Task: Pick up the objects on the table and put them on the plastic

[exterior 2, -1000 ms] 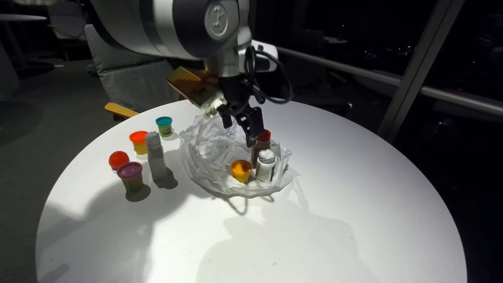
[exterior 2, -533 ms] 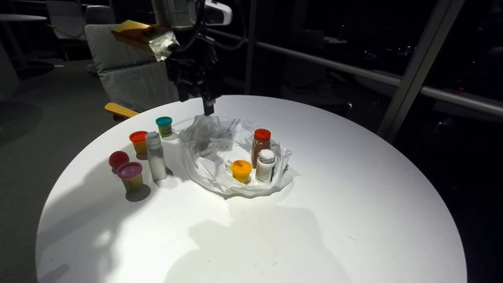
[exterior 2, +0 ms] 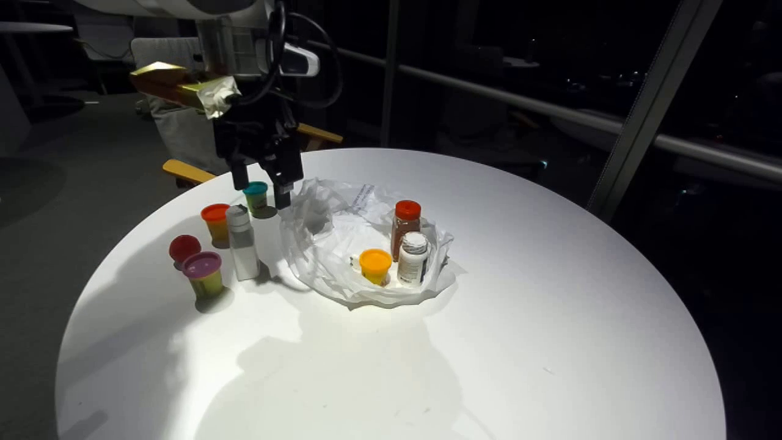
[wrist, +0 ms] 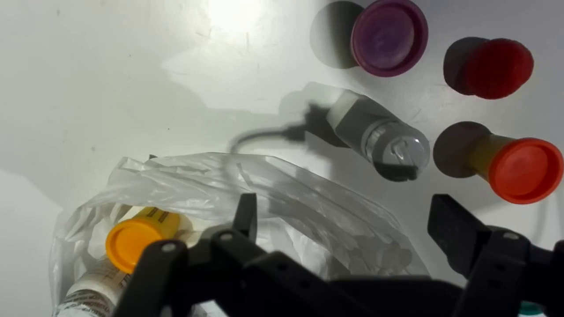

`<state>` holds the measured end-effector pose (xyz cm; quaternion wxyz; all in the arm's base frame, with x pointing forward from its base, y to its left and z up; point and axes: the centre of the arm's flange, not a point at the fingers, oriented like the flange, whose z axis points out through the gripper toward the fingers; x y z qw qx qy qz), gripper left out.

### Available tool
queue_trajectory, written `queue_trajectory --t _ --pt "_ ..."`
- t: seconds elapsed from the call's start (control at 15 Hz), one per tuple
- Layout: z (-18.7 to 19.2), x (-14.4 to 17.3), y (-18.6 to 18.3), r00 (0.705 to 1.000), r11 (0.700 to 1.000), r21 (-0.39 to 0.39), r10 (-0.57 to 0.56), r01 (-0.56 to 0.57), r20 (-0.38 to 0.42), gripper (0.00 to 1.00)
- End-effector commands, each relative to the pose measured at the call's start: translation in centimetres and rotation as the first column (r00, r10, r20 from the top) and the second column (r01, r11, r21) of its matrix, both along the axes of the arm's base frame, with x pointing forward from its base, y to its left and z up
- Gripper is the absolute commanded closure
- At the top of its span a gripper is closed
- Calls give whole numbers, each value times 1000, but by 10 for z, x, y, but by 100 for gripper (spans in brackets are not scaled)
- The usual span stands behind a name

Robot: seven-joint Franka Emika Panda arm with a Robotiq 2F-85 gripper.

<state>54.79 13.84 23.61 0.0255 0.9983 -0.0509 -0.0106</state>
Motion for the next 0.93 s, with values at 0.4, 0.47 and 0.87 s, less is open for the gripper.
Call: queue_trajectory --t 0.4,0.47,0.87 --pt "-20 7 15 986 986 33 166 -166 -7 0" --pt "-22 7 16 985 984 37 173 -173 -11 0" --pt "-32 6 18 977 976 60 209 -207 -33 0"
